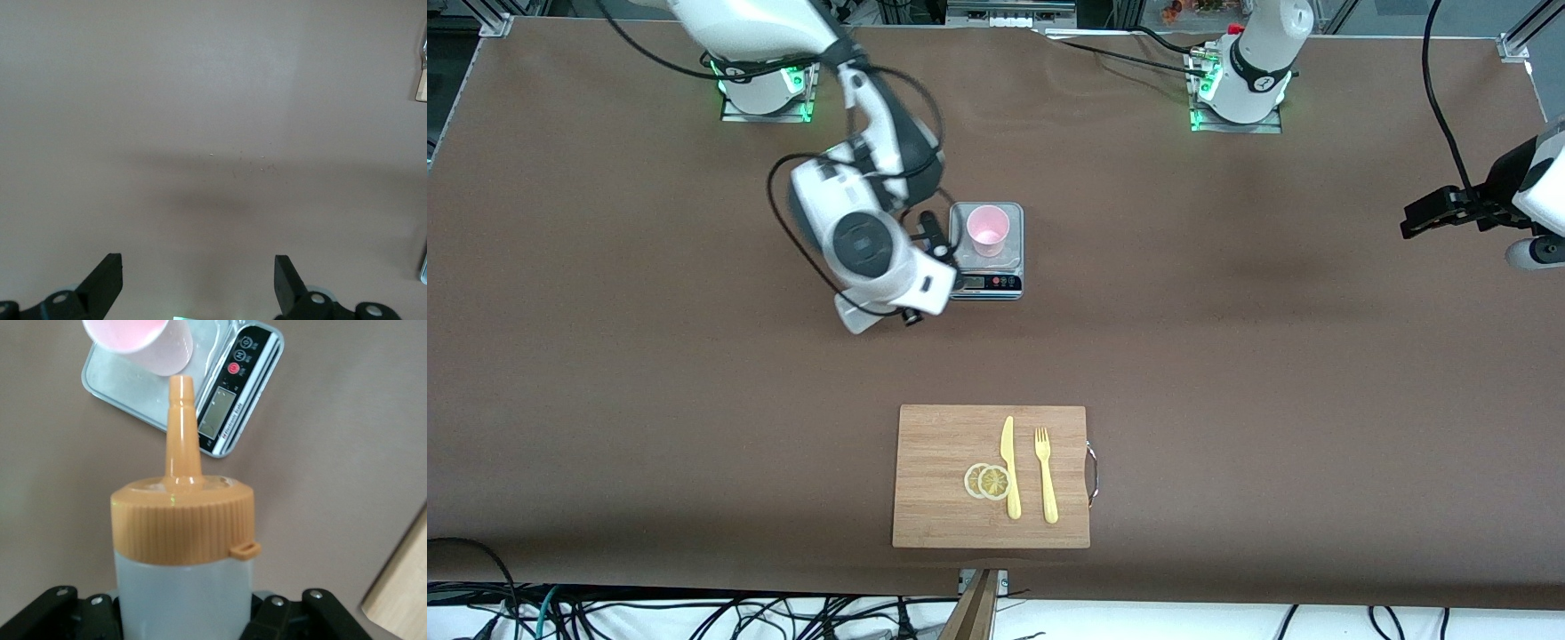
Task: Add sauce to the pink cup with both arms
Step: 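Carry the squeeze bottle back with the right gripper and lower it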
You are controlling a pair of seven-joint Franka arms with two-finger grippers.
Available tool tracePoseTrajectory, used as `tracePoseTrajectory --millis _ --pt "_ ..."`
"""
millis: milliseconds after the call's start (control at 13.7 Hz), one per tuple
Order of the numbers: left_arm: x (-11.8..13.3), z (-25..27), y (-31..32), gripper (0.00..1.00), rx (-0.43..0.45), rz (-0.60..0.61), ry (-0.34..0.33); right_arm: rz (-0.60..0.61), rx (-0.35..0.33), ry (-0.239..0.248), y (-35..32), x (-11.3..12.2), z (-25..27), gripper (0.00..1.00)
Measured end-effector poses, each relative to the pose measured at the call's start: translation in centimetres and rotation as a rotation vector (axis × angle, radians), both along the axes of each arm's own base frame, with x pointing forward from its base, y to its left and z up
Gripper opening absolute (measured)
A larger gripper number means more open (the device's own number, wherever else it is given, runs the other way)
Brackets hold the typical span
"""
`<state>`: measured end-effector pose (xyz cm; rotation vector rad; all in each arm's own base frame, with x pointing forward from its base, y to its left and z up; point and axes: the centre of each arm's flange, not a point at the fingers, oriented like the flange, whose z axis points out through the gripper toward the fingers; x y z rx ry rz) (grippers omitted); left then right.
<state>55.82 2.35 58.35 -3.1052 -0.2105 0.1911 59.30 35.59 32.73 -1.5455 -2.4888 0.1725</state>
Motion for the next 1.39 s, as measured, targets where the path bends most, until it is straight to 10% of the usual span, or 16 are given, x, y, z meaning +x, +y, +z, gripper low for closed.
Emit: tracePoseTrajectory --millis 659,1024,1390 --pt "0.0 0.0 0.0 1.00 0.000 0.000 0.001 -0.083 0.510 0.068 -16.2 7.0 -1.1 0.22" --pt "0.0 -0.1 0.0 1.00 0.000 0.000 0.001 -0.176 0.813 0.123 -28.0 6.6 -8.7 0.22" --pt "0.1 -0.1 0.0 1.00 0.000 0.000 0.002 -0.242 0.968 0.196 -34.8 4.6 -13.4 0.22"
